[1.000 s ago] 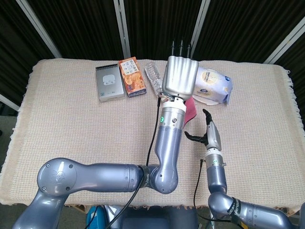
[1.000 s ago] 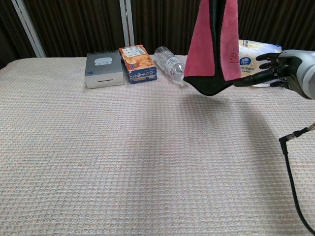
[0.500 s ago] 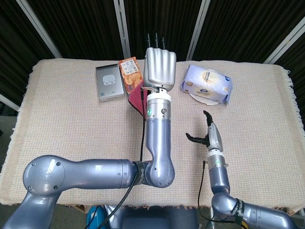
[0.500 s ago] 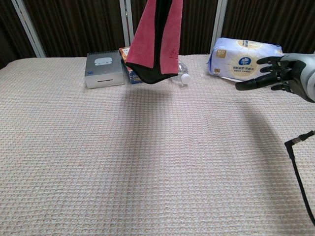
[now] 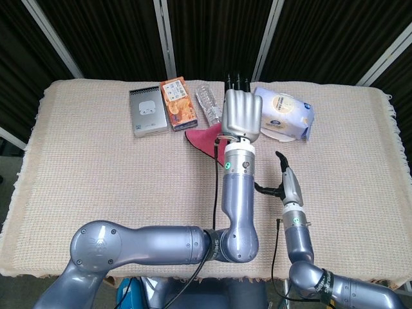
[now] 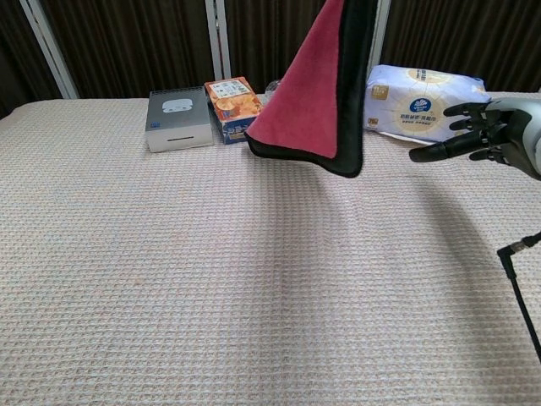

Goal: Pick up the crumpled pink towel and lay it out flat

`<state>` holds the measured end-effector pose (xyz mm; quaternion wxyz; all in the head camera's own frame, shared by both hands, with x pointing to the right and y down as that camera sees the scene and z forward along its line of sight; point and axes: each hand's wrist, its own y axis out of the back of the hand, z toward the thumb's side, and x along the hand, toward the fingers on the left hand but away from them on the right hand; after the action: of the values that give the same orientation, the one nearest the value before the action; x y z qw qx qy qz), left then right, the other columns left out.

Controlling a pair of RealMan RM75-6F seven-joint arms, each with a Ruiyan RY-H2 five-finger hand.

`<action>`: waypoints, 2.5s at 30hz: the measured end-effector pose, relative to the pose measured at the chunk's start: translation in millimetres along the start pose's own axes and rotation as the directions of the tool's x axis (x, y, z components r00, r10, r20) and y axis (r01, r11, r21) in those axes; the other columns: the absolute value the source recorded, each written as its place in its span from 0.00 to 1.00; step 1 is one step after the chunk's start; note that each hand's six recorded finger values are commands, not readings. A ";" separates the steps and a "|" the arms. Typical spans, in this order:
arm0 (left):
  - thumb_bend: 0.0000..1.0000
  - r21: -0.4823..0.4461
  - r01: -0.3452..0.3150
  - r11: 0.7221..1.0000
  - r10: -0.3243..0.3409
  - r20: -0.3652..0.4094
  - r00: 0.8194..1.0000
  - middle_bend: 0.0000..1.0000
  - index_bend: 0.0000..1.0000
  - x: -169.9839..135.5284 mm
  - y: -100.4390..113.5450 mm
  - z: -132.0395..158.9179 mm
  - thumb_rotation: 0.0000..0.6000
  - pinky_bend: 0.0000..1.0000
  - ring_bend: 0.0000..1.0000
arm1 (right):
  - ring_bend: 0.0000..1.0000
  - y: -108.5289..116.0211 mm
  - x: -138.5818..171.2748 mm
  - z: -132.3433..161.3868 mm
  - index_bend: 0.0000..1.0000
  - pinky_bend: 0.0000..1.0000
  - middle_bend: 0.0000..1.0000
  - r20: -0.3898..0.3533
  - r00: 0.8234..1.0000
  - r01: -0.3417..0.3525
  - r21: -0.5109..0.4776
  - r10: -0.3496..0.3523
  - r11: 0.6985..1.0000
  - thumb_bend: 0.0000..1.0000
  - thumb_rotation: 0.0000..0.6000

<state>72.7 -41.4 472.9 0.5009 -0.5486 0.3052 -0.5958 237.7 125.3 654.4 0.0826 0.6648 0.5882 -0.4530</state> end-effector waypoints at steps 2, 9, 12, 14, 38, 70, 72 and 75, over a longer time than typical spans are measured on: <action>0.64 -0.024 -0.011 1.000 0.011 0.006 1.000 0.10 0.78 -0.7 2.1 5.2 1.00 0.01 0.00 | 0.00 0.3 0.5 -0.7 0.00 0.00 0.00 0.000 1.000 -0.001 0.001 0.001 1.000 0.21 1.00; 0.64 -0.126 -0.077 0.989 0.081 0.024 0.996 0.10 0.78 -2.0 13.5 21.6 1.00 0.02 0.00 | 0.00 -3.4 2.4 -4.3 0.00 0.00 0.00 0.007 1.000 -0.015 0.012 0.015 1.000 0.21 1.00; 0.64 -0.169 -0.070 0.983 0.079 0.048 0.996 0.10 0.78 -6.3 11.2 31.5 1.00 0.02 0.00 | 0.00 -5.5 2.4 -5.3 0.00 0.00 0.00 0.011 1.000 -0.018 0.014 0.018 1.000 0.21 1.00; 0.64 -0.189 -0.062 0.980 0.075 0.062 0.995 0.10 0.78 -9.5 10.0 37.0 1.00 0.02 0.00 | 0.00 -5.7 1.2 -6.3 0.00 0.00 0.00 0.016 1.000 -0.016 0.015 0.016 1.000 0.21 1.00; 0.64 -0.223 -0.063 0.973 0.079 0.066 0.995 0.10 0.78 -5.9 10.3 5.9 1.00 0.02 0.00 | 0.00 4.6 -4.2 -10.0 0.37 0.00 0.00 0.021 0.999 0.044 -0.041 -0.043 0.998 0.21 1.00; 0.65 -0.251 -0.055 0.966 0.088 0.123 0.988 0.10 0.79 -14.4 9.8 1.2 1.00 0.02 0.00 | 0.00 -7.3 -5.3 -9.4 0.71 0.00 0.11 0.011 0.999 0.052 -0.045 -0.051 0.998 0.42 1.00; 0.65 -0.248 -0.055 0.967 0.088 0.122 0.989 0.10 0.79 -13.9 9.2 -0.1 1.00 0.02 0.00 | 0.00 -7.3 -5.0 -9.2 0.72 0.00 0.11 0.010 0.999 0.052 -0.045 -0.052 0.998 0.50 1.00; 0.65 -0.244 -0.056 0.968 0.086 0.117 0.989 0.10 0.79 -12.4 7.8 -3.2 1.00 0.02 0.00 | 0.00 -7.2 -4.0 -9.0 0.72 0.00 0.11 0.008 0.999 0.050 -0.050 -0.050 0.997 0.58 1.00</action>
<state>70.4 -32.9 460.8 0.4701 -0.6306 0.3623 -0.5002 236.5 130.4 665.4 0.0899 0.6462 0.6156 -0.4420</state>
